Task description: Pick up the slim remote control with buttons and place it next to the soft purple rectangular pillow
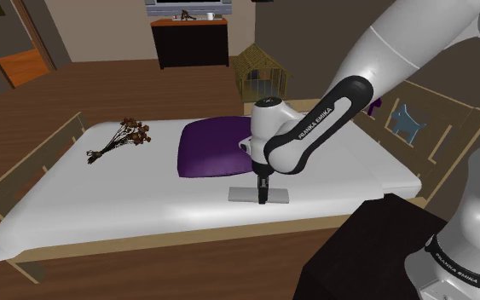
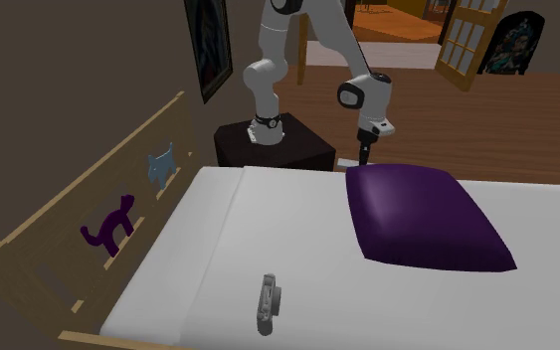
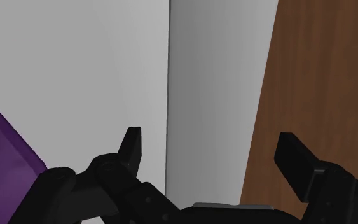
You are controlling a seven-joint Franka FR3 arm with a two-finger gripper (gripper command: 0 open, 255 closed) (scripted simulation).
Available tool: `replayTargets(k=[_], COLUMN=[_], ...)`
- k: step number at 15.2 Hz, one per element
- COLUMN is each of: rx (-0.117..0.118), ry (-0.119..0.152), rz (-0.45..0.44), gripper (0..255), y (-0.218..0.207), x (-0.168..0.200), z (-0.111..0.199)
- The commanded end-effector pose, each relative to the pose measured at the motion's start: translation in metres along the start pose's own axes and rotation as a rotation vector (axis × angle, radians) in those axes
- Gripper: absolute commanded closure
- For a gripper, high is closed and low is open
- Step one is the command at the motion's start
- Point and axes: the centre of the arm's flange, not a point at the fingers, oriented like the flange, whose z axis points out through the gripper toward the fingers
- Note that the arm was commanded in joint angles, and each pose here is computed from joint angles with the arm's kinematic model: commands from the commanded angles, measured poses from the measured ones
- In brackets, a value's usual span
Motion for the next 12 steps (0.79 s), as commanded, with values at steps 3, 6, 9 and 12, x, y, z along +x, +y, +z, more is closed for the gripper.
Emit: replayTargets(k=[3,6,9,12], rx=[0.000,0.000,0.000,0.000], ry=[0.000,0.000,0.000,0.000], rz=[0.000,0.000,0.000,0.000], gripper=[0,0,0,0], y=[0.000,0.000,0.000,0.000], x=[0.000,0.000,0.000,0.000], z=[-0.040,-0.050,-0.050,-0.050])
